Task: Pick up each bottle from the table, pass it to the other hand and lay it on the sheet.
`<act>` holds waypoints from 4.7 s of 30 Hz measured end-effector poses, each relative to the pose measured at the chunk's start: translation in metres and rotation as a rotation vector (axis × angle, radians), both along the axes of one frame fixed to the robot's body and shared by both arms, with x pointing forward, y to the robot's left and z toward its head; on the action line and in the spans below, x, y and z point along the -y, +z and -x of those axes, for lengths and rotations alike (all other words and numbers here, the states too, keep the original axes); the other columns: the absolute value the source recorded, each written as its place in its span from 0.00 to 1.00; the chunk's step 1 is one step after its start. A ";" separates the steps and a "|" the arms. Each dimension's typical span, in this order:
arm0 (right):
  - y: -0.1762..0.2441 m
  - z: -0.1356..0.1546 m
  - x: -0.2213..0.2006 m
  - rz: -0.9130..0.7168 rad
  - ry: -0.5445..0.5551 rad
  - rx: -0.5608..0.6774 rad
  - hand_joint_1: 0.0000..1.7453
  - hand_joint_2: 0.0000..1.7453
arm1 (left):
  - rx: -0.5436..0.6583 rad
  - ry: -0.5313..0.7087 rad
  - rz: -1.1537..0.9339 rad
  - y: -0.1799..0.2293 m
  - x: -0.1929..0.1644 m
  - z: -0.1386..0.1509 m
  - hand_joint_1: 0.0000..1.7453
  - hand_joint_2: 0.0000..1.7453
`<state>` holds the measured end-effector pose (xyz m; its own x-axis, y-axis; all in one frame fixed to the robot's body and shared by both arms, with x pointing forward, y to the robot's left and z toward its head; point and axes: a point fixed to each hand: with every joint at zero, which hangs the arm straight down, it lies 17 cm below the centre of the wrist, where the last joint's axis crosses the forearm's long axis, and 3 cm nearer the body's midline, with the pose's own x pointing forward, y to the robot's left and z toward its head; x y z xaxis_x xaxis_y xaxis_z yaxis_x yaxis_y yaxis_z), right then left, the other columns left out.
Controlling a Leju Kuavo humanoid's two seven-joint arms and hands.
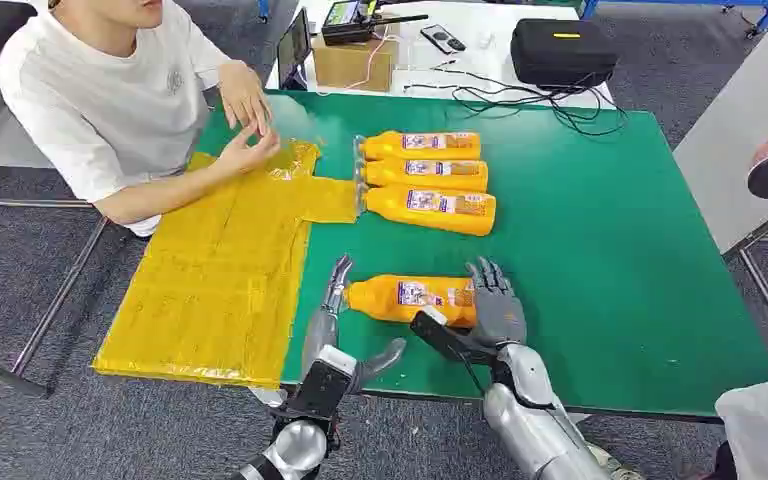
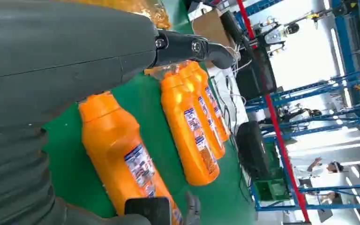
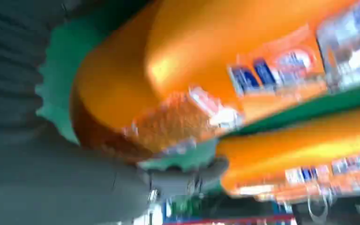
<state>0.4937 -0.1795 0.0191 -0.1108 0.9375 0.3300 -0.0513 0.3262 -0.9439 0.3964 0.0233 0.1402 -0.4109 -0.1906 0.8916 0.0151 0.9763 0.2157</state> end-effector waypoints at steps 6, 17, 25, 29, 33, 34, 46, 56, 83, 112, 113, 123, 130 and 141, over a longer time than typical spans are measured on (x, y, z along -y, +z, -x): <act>-0.018 -0.011 -0.004 0.080 0.029 -0.145 1.00 1.00 | -0.014 -0.019 0.002 -0.001 0.003 -0.001 0.00 1.00; -0.020 -0.028 -0.009 0.400 0.072 -0.224 1.00 1.00 | -0.028 -0.051 0.001 0.004 0.016 -0.004 0.00 1.00; -0.025 -0.030 -0.009 0.542 0.106 -0.279 1.00 1.00 | -0.044 -0.070 0.013 0.005 0.021 -0.006 0.00 1.00; -0.026 -0.030 -0.012 0.531 0.122 -0.287 1.00 1.00 | -0.038 -0.071 0.024 0.007 0.022 -0.007 0.00 1.00; -0.026 -0.028 -0.021 0.414 0.150 -0.278 1.00 1.00 | 0.005 -0.016 0.058 0.017 0.010 -0.006 0.00 1.00; -0.027 -0.027 -0.022 0.368 0.151 -0.278 1.00 1.00 | 0.022 0.006 0.075 0.021 0.004 -0.006 0.00 1.00; -0.023 -0.006 -0.005 -0.288 -0.010 -0.167 1.00 1.00 | 0.053 0.185 0.356 0.043 -0.074 0.008 0.00 1.00; -0.022 0.023 0.046 -0.574 -0.181 -0.050 1.00 1.00 | 0.051 0.209 0.446 0.054 -0.120 0.031 0.00 1.00; 0.012 0.131 -0.162 -0.879 0.306 -0.223 1.00 1.00 | -0.252 -0.343 0.351 -0.029 -0.006 0.050 0.00 1.00; 0.015 0.147 -0.204 -0.661 0.463 -0.185 1.00 1.00 | -0.443 -0.296 0.620 -0.051 -0.032 0.030 0.00 1.00; 0.016 0.147 -0.205 -0.668 0.470 -0.182 1.00 1.00 | -0.437 -0.303 0.641 -0.048 -0.034 0.031 0.00 1.00; 0.024 0.148 -0.213 -0.689 0.510 -0.175 0.74 1.00 | -0.377 -0.334 0.647 -0.033 -0.042 0.034 0.81 1.00; 0.021 0.152 -0.218 -0.693 0.525 -0.200 0.00 0.00 | -0.350 -0.354 0.636 -0.024 -0.040 0.029 1.00 1.00; 0.029 0.149 -0.214 -0.727 0.506 -0.154 0.00 0.00 | -0.407 -0.417 0.773 -0.023 -0.039 0.025 1.00 1.00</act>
